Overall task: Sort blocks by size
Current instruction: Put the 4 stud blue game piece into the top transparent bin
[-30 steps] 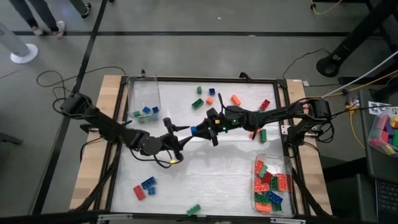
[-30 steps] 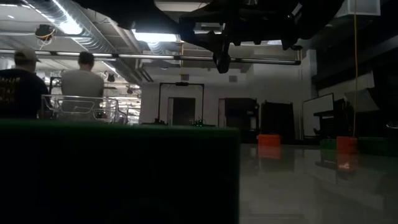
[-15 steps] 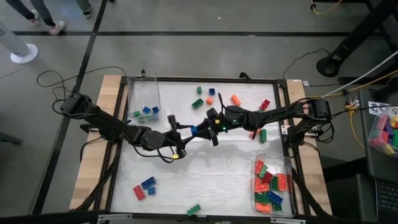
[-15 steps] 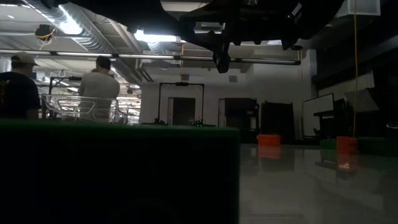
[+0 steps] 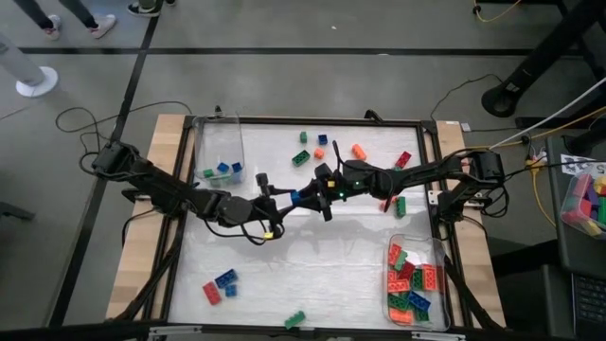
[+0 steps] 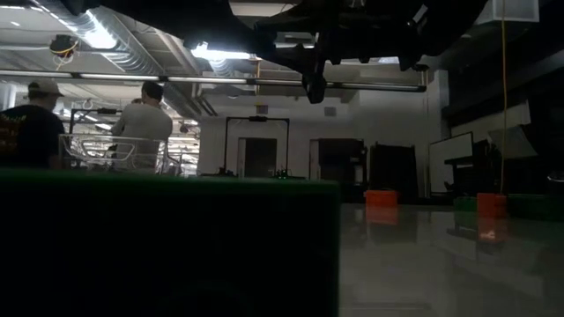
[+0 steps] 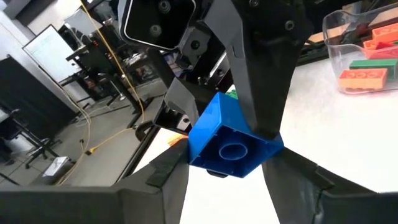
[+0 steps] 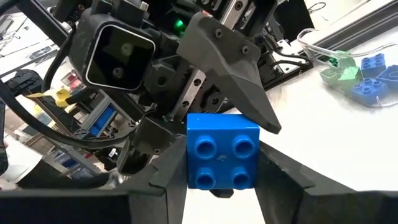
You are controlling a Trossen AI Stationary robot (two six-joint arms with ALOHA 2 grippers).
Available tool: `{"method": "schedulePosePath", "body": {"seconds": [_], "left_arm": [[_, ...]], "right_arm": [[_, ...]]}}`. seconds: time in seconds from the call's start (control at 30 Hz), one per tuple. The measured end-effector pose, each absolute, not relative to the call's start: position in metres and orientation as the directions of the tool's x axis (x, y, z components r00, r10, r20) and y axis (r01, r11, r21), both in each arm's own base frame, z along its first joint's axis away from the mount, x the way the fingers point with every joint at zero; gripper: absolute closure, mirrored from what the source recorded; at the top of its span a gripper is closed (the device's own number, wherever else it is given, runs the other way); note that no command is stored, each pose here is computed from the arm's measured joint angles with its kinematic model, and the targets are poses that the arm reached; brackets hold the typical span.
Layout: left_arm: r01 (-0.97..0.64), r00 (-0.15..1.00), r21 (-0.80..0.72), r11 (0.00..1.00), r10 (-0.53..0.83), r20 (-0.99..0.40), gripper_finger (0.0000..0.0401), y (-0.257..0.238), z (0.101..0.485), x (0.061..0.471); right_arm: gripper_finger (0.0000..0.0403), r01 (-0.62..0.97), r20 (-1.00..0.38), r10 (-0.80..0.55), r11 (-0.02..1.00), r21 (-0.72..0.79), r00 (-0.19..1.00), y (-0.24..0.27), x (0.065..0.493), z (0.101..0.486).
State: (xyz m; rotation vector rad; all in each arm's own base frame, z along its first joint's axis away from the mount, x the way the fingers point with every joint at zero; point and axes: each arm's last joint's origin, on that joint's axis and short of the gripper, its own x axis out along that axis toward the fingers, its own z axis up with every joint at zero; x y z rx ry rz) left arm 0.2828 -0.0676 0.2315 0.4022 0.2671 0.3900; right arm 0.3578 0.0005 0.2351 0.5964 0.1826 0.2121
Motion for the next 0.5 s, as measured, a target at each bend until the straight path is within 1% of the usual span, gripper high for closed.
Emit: {"method": "schedulePosePath", "body": {"seconds": [0.1, 0.2, 0.5], "left_arm": [[-0.316, 0.889, 0.431, 0.845, 0.423, -0.176, 0.0255, -0.0674, 0.2310, 0.2825], [-0.318, 0.887, 0.435, 0.843, 0.426, -0.177, 0.0272, -0.0672, 0.2306, 0.2824], [-0.318, 0.888, 0.432, 0.844, 0.425, -0.177, 0.0274, -0.0672, 0.2306, 0.2824]], "right_arm": [[0.0251, -0.137, -0.110, 0.243, 0.804, 0.578, 0.964, 0.0004, 0.3578, 0.2349], [0.0251, -0.133, -0.112, 0.240, 0.804, 0.580, 0.964, 0.0002, 0.3578, 0.2348], [0.0251, -0.133, -0.112, 0.240, 0.804, 0.580, 0.964, 0.0004, 0.3578, 0.2348]]}}
